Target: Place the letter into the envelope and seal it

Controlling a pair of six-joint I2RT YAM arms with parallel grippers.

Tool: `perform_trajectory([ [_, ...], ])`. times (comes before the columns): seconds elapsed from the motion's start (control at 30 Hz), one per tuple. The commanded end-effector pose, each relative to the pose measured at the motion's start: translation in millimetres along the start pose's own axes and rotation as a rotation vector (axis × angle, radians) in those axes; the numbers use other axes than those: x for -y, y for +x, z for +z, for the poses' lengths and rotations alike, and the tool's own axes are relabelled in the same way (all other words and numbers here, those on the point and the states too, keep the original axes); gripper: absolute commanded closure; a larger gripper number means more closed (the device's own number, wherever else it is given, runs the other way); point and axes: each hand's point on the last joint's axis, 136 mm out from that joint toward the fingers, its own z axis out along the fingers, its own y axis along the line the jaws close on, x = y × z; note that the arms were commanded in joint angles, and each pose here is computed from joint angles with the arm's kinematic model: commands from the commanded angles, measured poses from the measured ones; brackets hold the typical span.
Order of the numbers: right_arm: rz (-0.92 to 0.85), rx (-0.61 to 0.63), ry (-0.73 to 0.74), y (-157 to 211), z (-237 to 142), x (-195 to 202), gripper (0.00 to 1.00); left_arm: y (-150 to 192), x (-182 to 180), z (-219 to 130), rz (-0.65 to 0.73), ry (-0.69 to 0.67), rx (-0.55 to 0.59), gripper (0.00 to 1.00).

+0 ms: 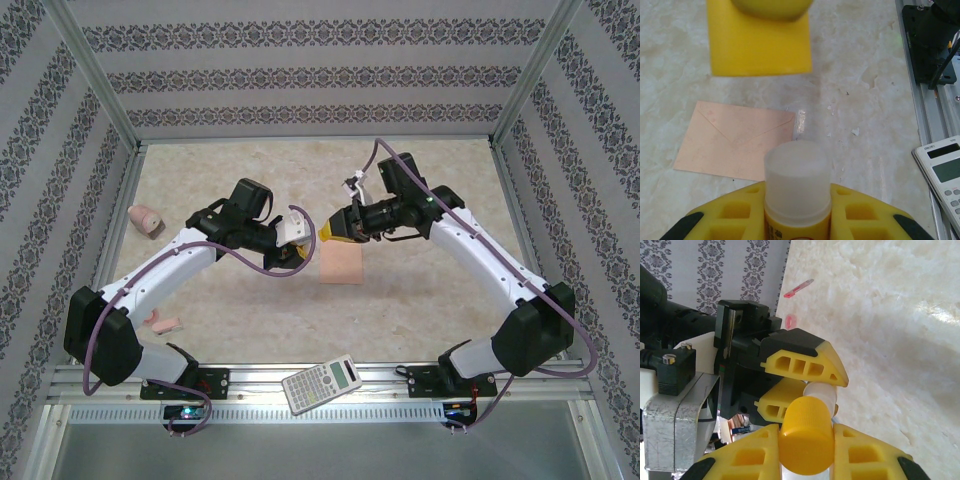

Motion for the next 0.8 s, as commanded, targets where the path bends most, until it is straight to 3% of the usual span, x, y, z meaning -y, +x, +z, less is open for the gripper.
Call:
perform_trajectory([
  [0.0, 0.012, -0.02, -0.004, 6, 7, 3, 0.8, -6, 4, 2, 0.026, 0.02, 0.008, 1.0],
  [0.77, 0.032, -0.059, 0.018, 17, 23, 13, 0.8, -3, 6, 5, 0.01, 0.035, 0.003, 1.0],
])
